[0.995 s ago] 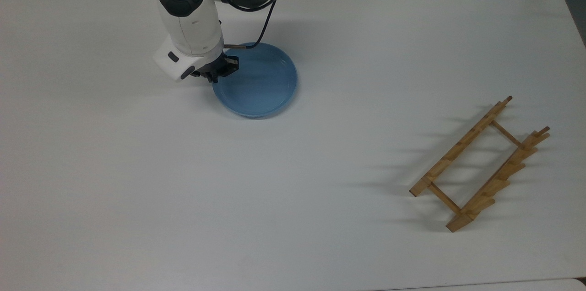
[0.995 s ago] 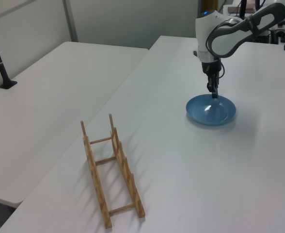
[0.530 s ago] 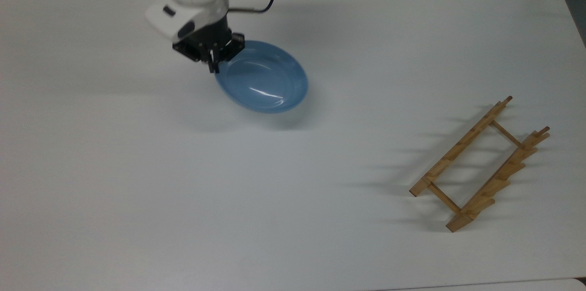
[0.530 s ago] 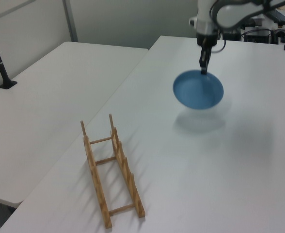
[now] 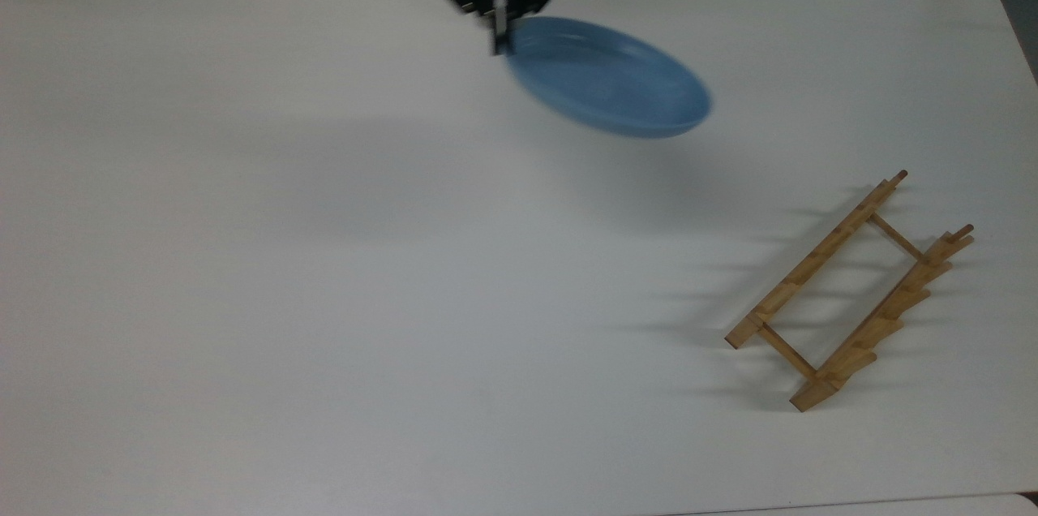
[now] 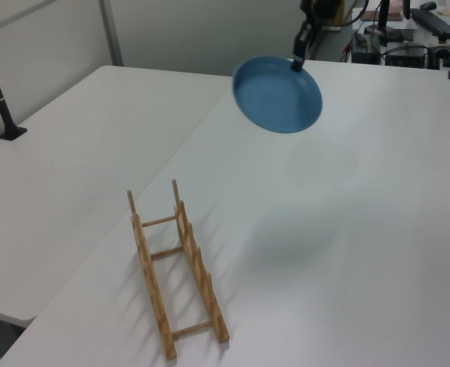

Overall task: Place plate in plate rack
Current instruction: 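Lift the plate by its rim and carry it toward the wooden rack, then tilt the plate upright and lower it into the rack slots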

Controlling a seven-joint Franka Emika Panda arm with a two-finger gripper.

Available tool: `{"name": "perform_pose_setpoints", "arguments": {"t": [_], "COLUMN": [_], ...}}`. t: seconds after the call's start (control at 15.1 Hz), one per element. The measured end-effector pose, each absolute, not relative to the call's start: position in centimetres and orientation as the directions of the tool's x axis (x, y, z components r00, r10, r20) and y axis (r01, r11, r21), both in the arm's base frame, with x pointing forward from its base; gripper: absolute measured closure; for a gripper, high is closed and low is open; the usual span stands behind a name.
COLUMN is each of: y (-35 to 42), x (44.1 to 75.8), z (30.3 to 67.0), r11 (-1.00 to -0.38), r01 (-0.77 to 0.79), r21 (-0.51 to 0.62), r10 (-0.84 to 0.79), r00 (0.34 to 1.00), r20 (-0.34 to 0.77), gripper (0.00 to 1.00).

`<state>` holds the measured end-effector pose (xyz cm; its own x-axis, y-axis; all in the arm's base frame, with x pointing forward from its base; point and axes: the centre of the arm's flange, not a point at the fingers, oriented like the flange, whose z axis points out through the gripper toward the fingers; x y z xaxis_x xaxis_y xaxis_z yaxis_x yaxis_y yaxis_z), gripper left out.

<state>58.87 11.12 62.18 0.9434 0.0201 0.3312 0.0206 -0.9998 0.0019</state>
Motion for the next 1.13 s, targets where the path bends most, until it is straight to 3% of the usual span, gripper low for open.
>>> {"name": "perform_pose_setpoints", "arguments": {"t": [0.27,0.6,0.86,1.13], "y": [22.1,33.3,40.3,46.0], "x": [55.8,51.7,49.8,49.5], "z": [65.2,64.3,60.4,52.1], "r11": [-0.99,-0.964,-0.96,-0.945], "r01": [-0.053,-0.185,-0.193,-0.232], "r21": [0.132,0.192,0.205,0.231], "r10": [0.017,0.002,0.054,0.091], "r00": [0.878,0.715,0.589,0.492], "r20": [0.478,0.699,0.806,0.866], "gripper": [0.96,0.96,0.96,0.96]}}
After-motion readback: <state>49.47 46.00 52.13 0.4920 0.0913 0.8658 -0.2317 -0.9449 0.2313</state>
